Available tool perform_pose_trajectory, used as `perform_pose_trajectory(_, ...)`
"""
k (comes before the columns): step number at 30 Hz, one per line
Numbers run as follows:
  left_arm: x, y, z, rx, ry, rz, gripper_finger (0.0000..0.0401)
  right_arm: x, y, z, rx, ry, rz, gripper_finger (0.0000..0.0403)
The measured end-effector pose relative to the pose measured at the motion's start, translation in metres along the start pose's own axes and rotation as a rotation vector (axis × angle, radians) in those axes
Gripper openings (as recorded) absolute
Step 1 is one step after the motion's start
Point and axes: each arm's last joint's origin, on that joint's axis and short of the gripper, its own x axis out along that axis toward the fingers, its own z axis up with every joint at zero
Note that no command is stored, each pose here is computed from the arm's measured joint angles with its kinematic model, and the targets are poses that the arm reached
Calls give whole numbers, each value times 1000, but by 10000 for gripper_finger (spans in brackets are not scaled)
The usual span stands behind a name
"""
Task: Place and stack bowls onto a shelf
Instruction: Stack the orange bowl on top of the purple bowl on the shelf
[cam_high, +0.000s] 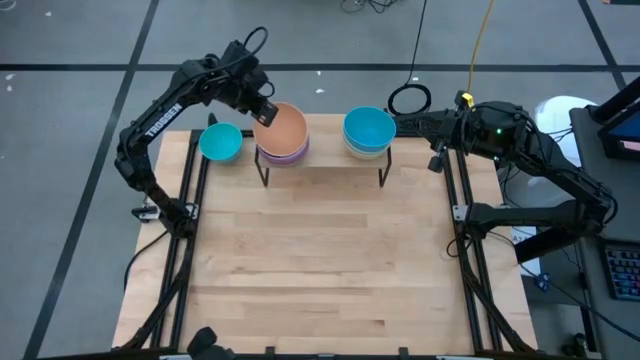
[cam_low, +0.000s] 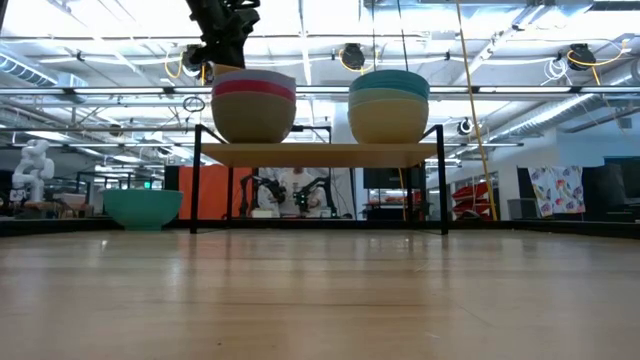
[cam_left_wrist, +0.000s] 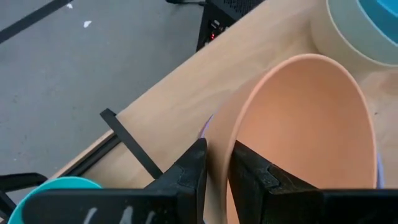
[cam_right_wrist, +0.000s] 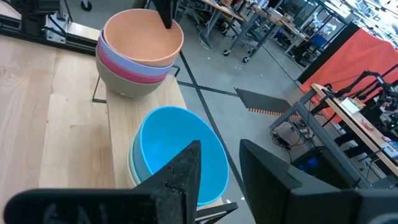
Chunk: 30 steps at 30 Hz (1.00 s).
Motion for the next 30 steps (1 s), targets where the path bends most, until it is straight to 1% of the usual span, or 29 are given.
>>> perform_pose_trajectory(7,-1,0,0,-26,1,-5,63,0,0,0,0,0,0,102)
perform_pose_trajectory(12,0,-4,-1,-10,2,-11,63,0,0,0,-10,0,0,102)
perform_pose_trajectory(15,0,-5,-1,24,2,-13,63,0,0,0,-19,0,0,102)
perform_pose_trajectory(30,0,-5,-1,27,3,-14,62,0,0,0,-24,0,0,102)
